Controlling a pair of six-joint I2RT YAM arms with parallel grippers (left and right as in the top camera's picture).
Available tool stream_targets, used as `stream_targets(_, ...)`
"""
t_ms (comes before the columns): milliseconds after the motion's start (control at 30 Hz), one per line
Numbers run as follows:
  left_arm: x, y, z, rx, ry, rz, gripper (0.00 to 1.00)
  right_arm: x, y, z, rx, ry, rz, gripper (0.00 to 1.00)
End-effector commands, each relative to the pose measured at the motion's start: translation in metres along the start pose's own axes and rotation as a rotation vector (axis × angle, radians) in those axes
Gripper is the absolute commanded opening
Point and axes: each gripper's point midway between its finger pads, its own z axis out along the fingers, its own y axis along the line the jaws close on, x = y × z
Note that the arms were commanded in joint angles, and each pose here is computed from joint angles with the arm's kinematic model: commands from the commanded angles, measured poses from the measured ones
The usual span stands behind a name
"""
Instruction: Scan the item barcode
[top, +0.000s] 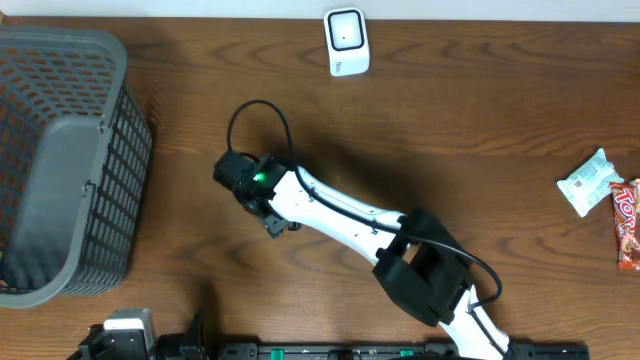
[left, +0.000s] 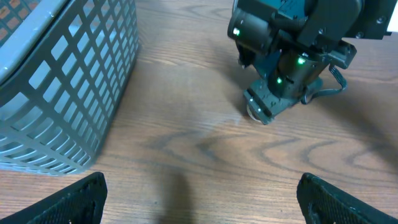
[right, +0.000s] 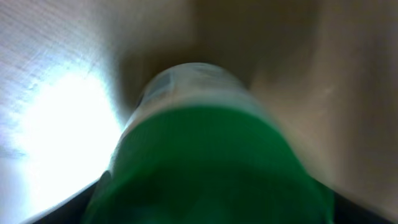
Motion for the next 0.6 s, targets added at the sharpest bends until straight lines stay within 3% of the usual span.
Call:
stream_targets(0,-0.001,-0.002,-0.001,0.006,-0.008,0.015,0.98,-0.013,-0.025,0.001,0.129,-0.045,-0.206,0.99)
stream_targets(167,-0.001,-0.002,-0.001,0.006,-0.008,0.015,0.98,-0.016,-0.015,-0.015,0.049,-0.048,-0.151,0.99)
stream_targets(333,-0.001,-0.002,-0.002,0.006,-0.009,0.015,0.98,-0.021,-0.012,-0.071,-0.07,-0.034,0.05,0.99)
stream_targets(467,-0.001,-0.002,-0.001,0.006,-0.008,0.015,0.98,-0.04,-0.01,-0.113,-0.213,-0.073,0.313,0.99)
stream_targets(567,-0.001,-0.002,-0.001,0.006,-0.008,0.015,0.98,-0.04,-0.016,-0.113,-0.259,-0.017,0.543,0.99)
